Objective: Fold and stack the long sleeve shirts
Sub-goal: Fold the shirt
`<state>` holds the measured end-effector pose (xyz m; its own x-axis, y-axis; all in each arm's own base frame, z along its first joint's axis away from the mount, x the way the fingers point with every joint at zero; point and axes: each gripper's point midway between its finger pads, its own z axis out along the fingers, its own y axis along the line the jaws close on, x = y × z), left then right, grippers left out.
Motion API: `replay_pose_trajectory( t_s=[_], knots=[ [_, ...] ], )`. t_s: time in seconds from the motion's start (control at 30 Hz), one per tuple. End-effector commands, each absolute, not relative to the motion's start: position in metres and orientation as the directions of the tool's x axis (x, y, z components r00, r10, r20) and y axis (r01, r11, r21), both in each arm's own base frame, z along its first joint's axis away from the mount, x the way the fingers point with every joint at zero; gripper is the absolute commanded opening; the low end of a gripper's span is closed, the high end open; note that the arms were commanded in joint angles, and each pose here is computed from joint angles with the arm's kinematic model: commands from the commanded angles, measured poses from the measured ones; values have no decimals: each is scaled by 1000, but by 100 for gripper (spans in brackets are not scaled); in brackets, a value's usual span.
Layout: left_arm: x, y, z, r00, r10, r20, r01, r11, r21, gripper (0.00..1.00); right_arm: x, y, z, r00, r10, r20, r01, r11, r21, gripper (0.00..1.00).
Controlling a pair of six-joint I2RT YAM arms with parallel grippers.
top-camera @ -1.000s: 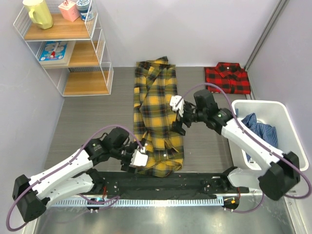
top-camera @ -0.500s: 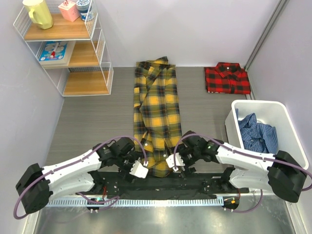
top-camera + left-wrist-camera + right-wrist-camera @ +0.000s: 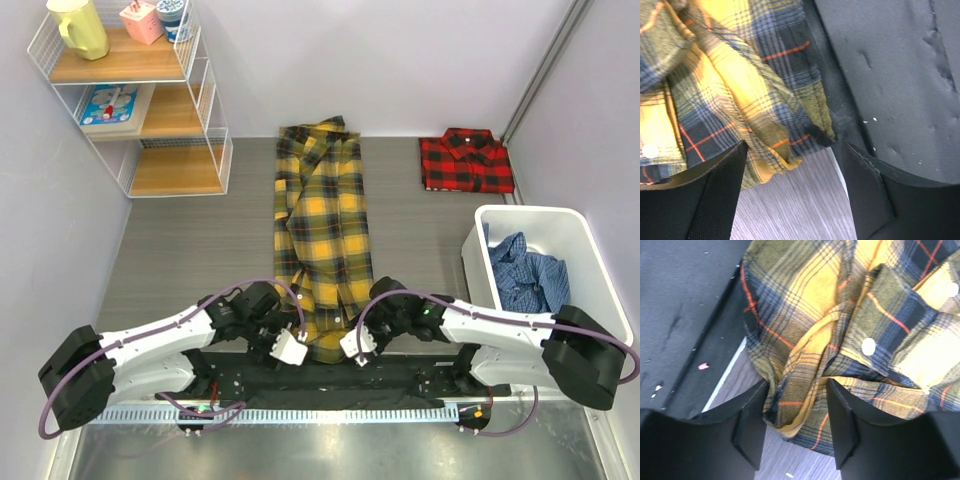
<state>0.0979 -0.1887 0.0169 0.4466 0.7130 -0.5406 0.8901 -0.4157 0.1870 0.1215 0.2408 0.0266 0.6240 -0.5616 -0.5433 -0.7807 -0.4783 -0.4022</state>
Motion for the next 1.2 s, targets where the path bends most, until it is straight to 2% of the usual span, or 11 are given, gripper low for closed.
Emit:
replay_pose_trajectory(
  t_s=[0.0,0.03,0.07,0.23,0.37,0.53,0.63,0.67,0.77,0.87,1.17],
  knots=[
    [106,-201,24,450,691,-566,891,-389,235,75,132,241,28,625,-591,-510,-780,-440,-445,62],
    [106,-202,26,448,689,-570,892,-383,239,75,133,241,31,625,-591,-510,-779,-433,-454,71],
    [105,-201,26,445,689,-571,894,-381,237,74,132,238,31,622,-596,-508,-782,-434,-448,71],
    [106,-203,29,439,687,-579,897,-368,243,61,121,229,38,639,-574,-512,-769,-444,-460,65],
    [108,-206,34,442,679,-586,896,-365,253,62,113,229,45,636,-562,-530,-772,-440,-459,59],
    [108,-206,32,454,682,-574,890,-379,254,60,113,240,37,622,-571,-536,-783,-439,-440,41],
    [109,-206,31,437,695,-571,898,-370,237,46,116,246,37,602,-587,-541,-798,-417,-435,26],
    [107,-207,32,430,694,-578,901,-370,227,33,114,246,36,590,-596,-545,-807,-413,-422,21],
    [101,-208,37,409,691,-597,908,-372,192,12,117,249,43,567,-608,-556,-823,-380,-423,1],
    [93,-207,45,379,684,-623,919,-359,164,0,117,249,55,546,-614,-570,-836,-352,-421,1],
    [61,-203,75,356,643,-678,917,-378,123,0,95,244,82,468,-625,-625,-882,-284,-377,1]
  ],
)
